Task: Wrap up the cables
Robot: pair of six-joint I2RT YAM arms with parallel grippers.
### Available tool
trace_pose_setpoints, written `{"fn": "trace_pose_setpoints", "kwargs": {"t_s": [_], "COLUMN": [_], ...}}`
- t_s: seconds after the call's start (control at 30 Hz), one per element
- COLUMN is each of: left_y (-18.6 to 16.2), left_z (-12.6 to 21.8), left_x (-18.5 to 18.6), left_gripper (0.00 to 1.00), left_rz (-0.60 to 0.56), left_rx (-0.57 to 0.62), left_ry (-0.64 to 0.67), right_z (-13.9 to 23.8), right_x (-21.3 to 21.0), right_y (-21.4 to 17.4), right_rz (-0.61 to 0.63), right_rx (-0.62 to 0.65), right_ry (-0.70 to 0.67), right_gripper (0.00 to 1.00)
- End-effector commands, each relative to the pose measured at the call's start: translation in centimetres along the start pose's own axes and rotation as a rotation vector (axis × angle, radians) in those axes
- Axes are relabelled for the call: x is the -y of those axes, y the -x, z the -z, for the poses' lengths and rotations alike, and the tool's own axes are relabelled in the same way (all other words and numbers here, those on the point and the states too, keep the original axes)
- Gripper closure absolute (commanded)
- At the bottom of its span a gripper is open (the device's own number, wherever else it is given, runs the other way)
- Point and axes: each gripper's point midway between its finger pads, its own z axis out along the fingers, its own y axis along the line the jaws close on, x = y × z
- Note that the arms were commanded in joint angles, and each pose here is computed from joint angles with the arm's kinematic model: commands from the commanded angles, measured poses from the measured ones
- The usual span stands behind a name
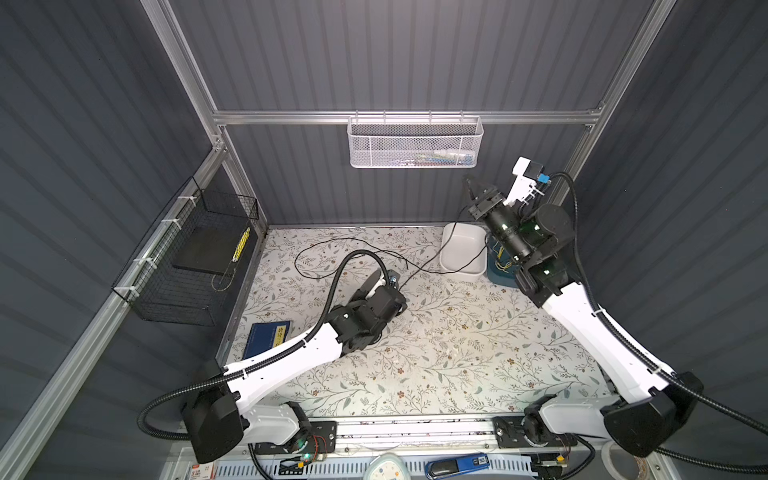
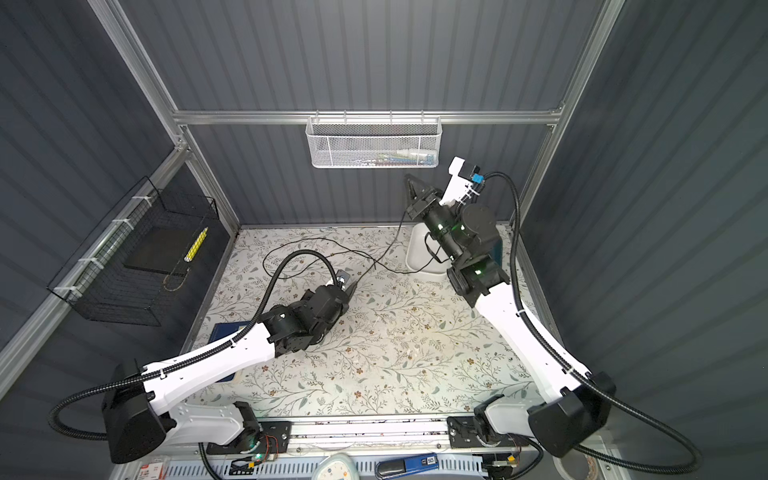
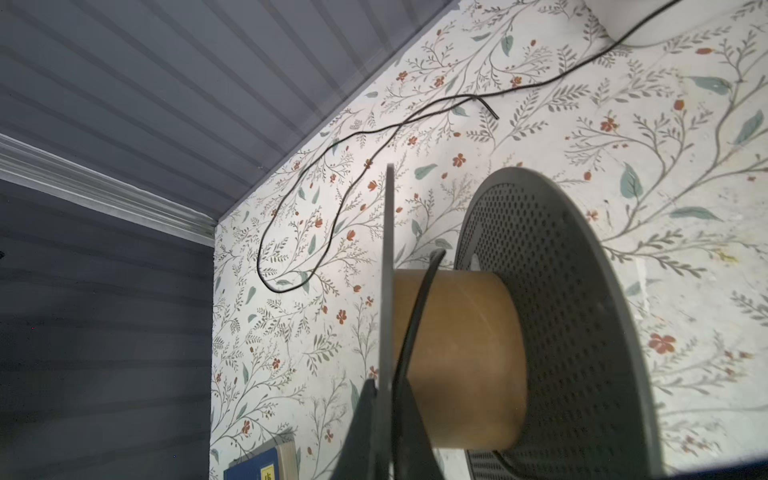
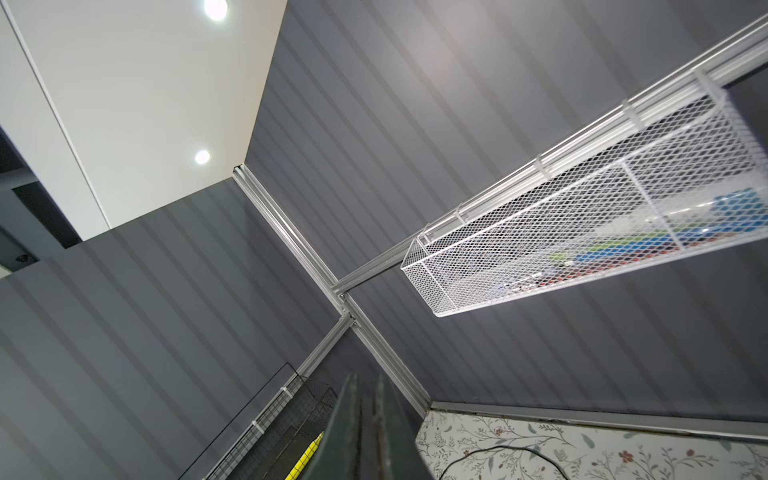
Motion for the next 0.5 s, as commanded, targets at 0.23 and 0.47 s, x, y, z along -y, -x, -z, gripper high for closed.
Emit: {"fn": "trace_pose_setpoints", "kwargs": {"t_s": [0.23, 0.47], "left_y": [-1.3, -2.7], "left_z": [1.6, 2.7], "left_x": [-1.8, -3.4], "left_gripper": [1.0, 1.0], "left_rz": [0.065, 0.091], "left_rx": [0.0, -0.02], "left_ry": [0.05, 0.088], "right_z": [-1.0, 1.1], "right_x": [-1.5, -0.1], "right_y": [4.2, 8.7], "right_rz": [-0.076, -0.054], "right_rx": [0.046, 0.077], "right_ry": [0.126, 0.049], "right_gripper": [0.77, 0.68]}}
